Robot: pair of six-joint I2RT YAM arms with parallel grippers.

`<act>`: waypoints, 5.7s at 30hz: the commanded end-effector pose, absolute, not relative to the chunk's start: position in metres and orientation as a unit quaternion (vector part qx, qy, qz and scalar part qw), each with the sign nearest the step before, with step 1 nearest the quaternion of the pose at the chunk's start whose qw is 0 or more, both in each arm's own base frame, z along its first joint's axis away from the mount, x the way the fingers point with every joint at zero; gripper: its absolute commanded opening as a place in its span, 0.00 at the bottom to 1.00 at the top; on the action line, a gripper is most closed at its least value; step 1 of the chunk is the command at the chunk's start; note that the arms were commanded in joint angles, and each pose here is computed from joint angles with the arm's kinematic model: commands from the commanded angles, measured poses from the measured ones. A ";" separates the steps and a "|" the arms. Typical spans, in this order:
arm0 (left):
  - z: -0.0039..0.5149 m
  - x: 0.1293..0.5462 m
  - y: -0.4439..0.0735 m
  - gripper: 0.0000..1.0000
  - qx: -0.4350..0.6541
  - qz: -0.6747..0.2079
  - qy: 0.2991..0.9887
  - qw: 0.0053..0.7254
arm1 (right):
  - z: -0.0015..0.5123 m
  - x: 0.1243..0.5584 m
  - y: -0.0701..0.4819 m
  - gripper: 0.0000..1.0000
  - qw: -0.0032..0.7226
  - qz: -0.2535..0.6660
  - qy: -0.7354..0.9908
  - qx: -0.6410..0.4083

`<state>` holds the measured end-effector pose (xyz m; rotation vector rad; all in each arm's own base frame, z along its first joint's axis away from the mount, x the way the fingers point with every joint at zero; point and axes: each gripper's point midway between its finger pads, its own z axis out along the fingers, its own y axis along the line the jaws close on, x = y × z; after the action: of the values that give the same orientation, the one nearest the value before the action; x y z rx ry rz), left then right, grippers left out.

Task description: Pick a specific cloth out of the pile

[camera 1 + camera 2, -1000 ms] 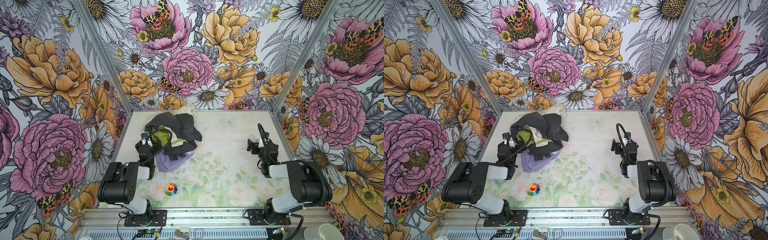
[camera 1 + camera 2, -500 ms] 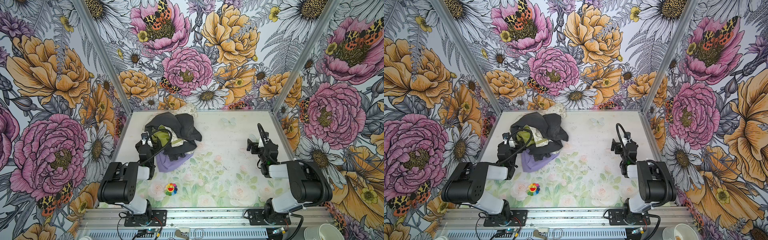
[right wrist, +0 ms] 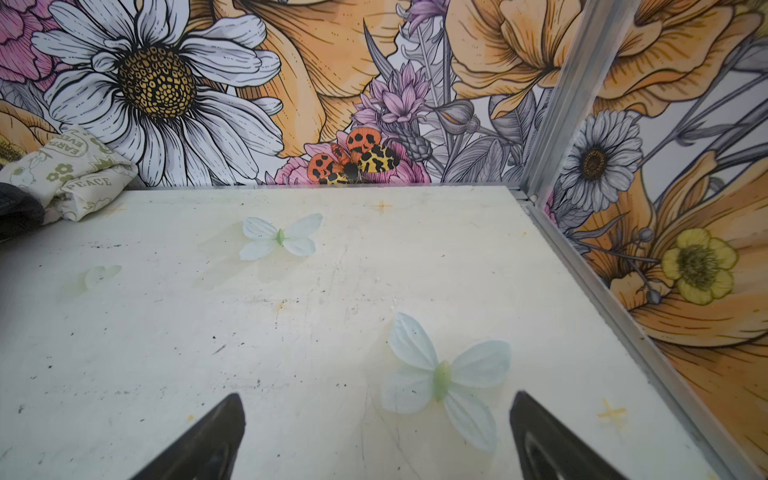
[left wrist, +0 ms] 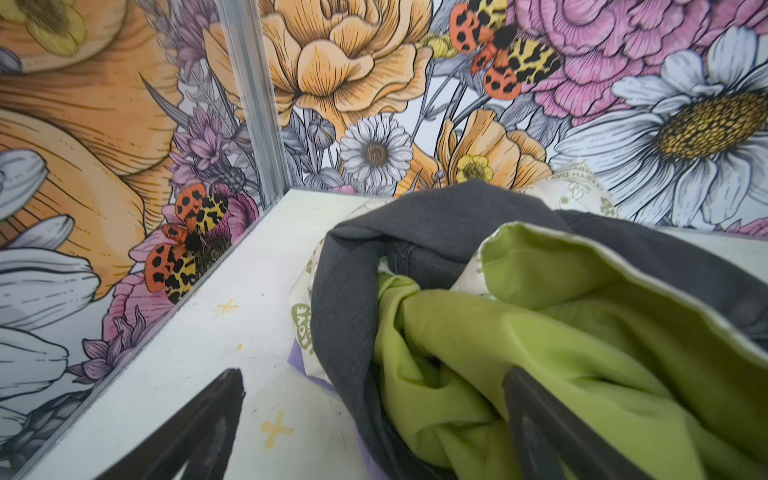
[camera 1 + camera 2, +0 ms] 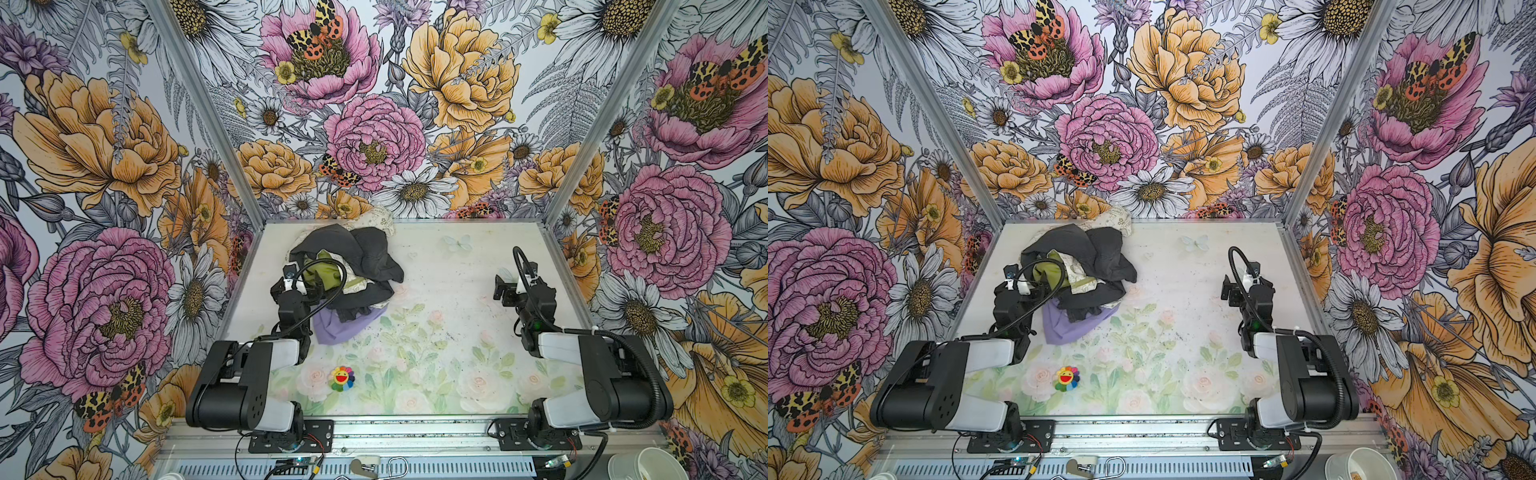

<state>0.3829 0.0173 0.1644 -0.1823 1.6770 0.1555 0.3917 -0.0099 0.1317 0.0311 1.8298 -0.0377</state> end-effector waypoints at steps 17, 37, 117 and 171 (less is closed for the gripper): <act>0.226 0.280 -0.038 0.98 -0.227 -0.082 0.774 0.586 | 0.248 0.355 0.028 0.99 0.629 0.115 0.769 0.026; 0.117 0.231 -0.079 0.85 -0.281 -0.123 0.893 0.330 | 0.285 0.307 0.143 0.99 0.579 0.262 0.753 -0.170; 0.321 0.330 -0.055 0.00 -0.263 -0.214 0.741 0.580 | 0.285 0.272 0.219 0.99 0.542 0.303 0.725 -0.299; 0.152 0.256 0.000 0.88 -0.482 -0.148 0.752 0.425 | 0.268 0.271 0.218 1.00 0.530 0.288 0.738 -0.302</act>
<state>0.2648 -0.0040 0.1725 -1.0641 1.8823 -0.3542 0.2698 0.2168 0.2665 -0.7113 1.7745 0.7041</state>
